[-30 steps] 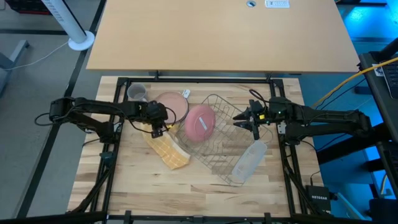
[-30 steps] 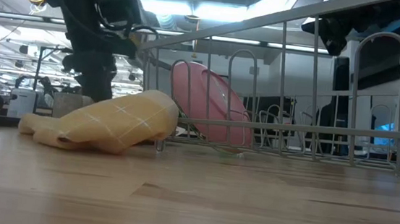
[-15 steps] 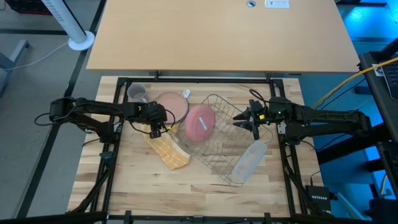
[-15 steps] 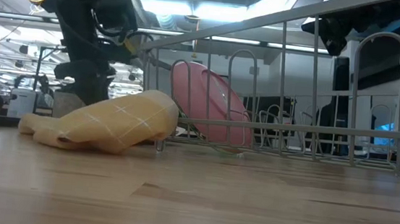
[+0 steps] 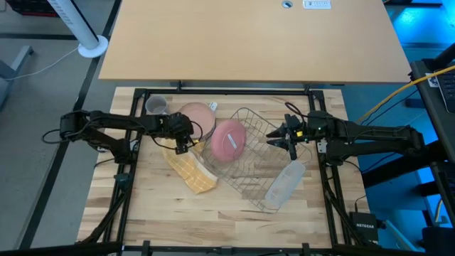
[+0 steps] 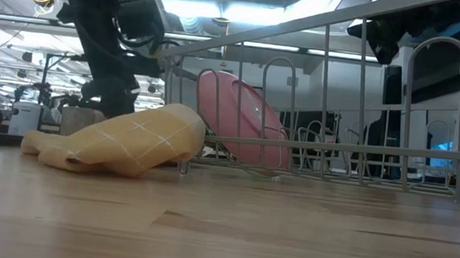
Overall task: Sort dishes
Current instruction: Put the light orange plate in the dish rack
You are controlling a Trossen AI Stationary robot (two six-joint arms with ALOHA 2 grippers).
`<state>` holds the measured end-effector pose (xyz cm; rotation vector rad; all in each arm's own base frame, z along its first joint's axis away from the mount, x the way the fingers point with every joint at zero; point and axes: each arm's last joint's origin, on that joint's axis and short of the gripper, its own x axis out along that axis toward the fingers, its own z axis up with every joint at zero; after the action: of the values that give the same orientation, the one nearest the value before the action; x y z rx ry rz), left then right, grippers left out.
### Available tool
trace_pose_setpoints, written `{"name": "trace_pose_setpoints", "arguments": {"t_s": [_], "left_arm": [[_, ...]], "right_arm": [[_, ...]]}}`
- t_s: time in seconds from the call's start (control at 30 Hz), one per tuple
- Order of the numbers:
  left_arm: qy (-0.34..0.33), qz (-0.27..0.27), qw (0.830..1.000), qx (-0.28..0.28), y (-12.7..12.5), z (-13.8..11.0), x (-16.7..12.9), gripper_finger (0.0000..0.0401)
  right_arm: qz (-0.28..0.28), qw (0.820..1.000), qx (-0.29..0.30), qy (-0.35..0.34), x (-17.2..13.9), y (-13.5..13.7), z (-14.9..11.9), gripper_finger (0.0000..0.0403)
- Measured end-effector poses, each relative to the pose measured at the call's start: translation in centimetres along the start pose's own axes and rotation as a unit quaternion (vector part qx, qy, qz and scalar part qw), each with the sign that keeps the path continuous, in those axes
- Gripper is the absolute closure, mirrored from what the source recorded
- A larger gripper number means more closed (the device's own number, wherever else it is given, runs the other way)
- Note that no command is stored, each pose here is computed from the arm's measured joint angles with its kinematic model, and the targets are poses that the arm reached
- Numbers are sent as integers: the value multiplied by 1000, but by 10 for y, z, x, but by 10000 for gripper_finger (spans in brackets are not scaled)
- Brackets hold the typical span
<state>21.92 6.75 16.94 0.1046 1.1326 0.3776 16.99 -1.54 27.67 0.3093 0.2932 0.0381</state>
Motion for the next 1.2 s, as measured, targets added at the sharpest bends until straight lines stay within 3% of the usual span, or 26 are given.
{"name": "trace_pose_setpoints", "arguments": {"t_s": [0.43,0.77,0.9,1.2], "left_arm": [[3,0,1000,26,0,0,1,237],[-1,2,999,41,-4,5,18,241],[-12,5,999,50,-4,7,19,274],[-13,12,999,46,-3,8,19,391]], "right_arm": [[6,1000,0,2,0,0,0,260],[6,1000,0,2,0,0,0,260],[6,1000,0,2,0,0,0,260],[6,1000,0,2,0,0,0,260]]}}
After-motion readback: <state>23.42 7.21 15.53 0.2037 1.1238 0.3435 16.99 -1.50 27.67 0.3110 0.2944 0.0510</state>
